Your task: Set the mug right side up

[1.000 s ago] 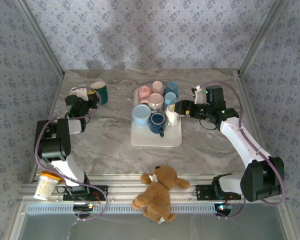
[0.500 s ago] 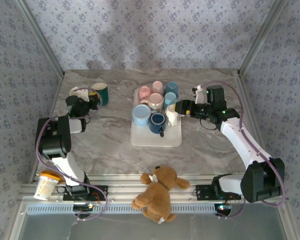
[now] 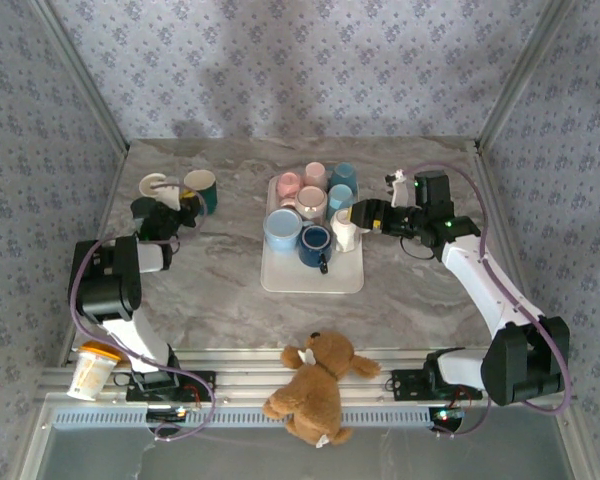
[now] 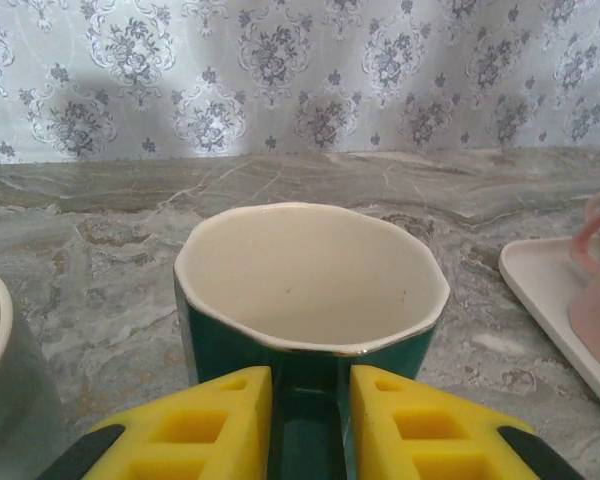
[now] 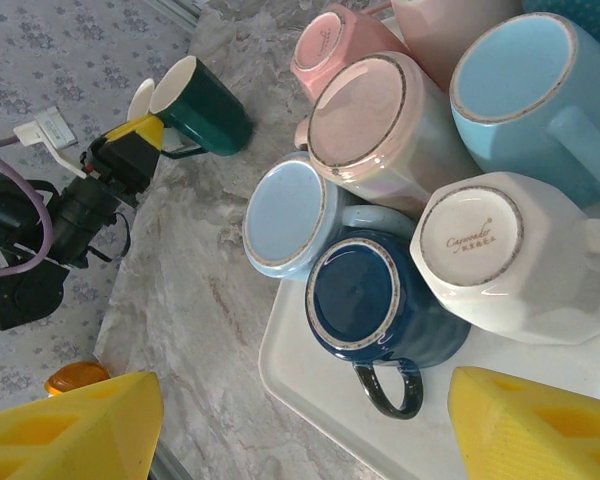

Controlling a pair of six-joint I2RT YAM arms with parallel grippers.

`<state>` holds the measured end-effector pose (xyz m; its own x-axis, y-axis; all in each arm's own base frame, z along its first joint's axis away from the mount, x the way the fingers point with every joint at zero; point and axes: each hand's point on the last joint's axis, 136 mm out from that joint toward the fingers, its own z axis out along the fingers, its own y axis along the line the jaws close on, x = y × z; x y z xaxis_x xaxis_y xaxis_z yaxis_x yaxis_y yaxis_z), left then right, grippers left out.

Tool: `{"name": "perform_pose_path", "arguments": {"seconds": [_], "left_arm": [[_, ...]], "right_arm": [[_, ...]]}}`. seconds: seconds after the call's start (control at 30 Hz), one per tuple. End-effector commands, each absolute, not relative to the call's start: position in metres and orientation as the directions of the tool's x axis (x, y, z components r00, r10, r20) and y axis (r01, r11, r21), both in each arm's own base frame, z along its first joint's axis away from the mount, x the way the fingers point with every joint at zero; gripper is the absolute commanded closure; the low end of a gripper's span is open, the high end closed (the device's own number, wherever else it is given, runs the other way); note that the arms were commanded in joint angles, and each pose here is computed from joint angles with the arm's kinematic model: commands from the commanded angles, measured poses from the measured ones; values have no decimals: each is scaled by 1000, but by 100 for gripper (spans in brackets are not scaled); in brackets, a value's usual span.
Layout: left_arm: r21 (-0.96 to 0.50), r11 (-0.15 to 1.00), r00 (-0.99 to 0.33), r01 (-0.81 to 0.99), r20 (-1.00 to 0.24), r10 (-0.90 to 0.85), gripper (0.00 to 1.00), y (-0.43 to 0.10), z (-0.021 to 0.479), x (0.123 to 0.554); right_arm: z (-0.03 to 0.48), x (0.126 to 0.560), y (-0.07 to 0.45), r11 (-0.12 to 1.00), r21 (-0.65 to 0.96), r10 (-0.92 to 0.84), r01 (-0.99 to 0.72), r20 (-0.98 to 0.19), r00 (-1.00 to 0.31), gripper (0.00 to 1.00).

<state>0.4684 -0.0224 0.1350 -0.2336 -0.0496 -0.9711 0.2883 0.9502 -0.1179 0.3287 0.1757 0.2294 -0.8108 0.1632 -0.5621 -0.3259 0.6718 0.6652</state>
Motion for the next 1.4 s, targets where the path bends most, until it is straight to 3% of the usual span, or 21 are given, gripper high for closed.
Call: {"name": "perform_pose_path", "arguments": {"seconds": [0.0,0.17,0.23,0.3,0.53,0.7,0.87,1.03,1.37], "left_arm": [[-78,948,-214,307,-977,-11,72,-23,142,461],[-87,955,-228,285,-974,-21,68,-20,141,458],[-90,964,-242,250,-970,-28,63,-15,140,457],[-122,972,-283,199,-957,-62,51,-7,138,456],[-191,971,-300,141,-943,-142,33,-1,156,437],[-167,972,-360,162,-928,-99,30,-14,181,415],[-202,950,-426,238,-901,-85,30,-53,204,390],[-276,844,-481,459,-877,-25,28,-125,221,356],[-233,679,-501,696,-835,227,16,-226,213,296]], "right_arm": [[246,329,175,650,673,178,-354,-587,-790,23],[249,329,175,650,673,182,-354,-590,-786,23],[249,329,174,653,670,182,-352,-590,-786,22],[246,329,173,660,667,179,-345,-586,-790,22],[241,329,168,675,666,193,-318,-576,-794,20],[236,329,163,685,664,208,-299,-571,-794,19],[228,331,160,693,667,214,-273,-553,-805,18],[220,330,157,705,665,211,-245,-527,-823,17],[205,321,152,734,645,197,-213,-503,-842,16]]}}
